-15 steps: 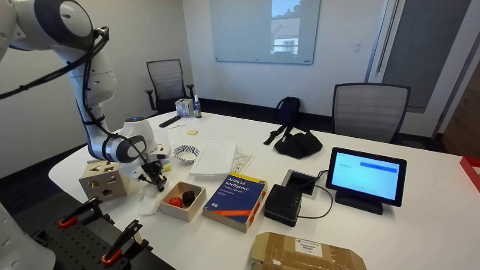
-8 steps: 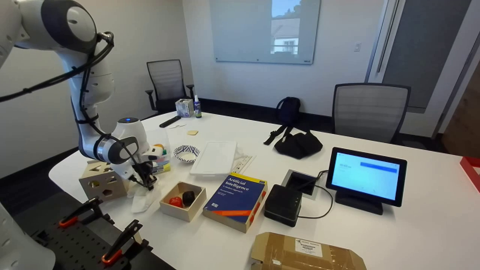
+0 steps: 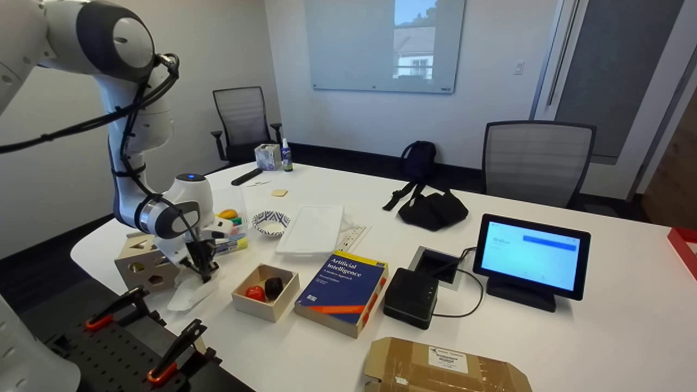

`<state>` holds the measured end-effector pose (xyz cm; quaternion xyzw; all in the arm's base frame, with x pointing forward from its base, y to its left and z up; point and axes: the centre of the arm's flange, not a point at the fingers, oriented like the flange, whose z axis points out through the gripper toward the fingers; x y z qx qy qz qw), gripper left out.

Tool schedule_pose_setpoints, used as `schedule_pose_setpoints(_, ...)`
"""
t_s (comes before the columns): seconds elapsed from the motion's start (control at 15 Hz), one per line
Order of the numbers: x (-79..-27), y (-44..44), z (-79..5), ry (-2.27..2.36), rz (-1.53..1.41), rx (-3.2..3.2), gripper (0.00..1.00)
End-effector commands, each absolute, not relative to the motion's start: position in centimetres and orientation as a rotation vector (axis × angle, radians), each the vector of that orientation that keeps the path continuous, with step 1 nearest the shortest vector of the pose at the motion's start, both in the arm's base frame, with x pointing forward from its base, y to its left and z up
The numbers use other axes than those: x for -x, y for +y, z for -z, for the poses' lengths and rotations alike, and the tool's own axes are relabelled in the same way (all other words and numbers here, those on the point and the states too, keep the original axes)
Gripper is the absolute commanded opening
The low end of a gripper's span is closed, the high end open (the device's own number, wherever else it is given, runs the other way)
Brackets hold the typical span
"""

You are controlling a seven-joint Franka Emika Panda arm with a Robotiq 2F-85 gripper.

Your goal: Use the paper towel to wipe the table

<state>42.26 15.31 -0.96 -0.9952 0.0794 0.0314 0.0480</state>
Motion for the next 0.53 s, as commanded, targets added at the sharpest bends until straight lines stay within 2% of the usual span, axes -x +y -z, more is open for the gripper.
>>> schedule_pose_setpoints(0.0,-42.1,13.7,-0.1,0.252,-0.104,3.162,0.0)
schedule_pose_setpoints(0.47,-43.0,11.3,-0.6,0.301,0.11,3.295,0.0)
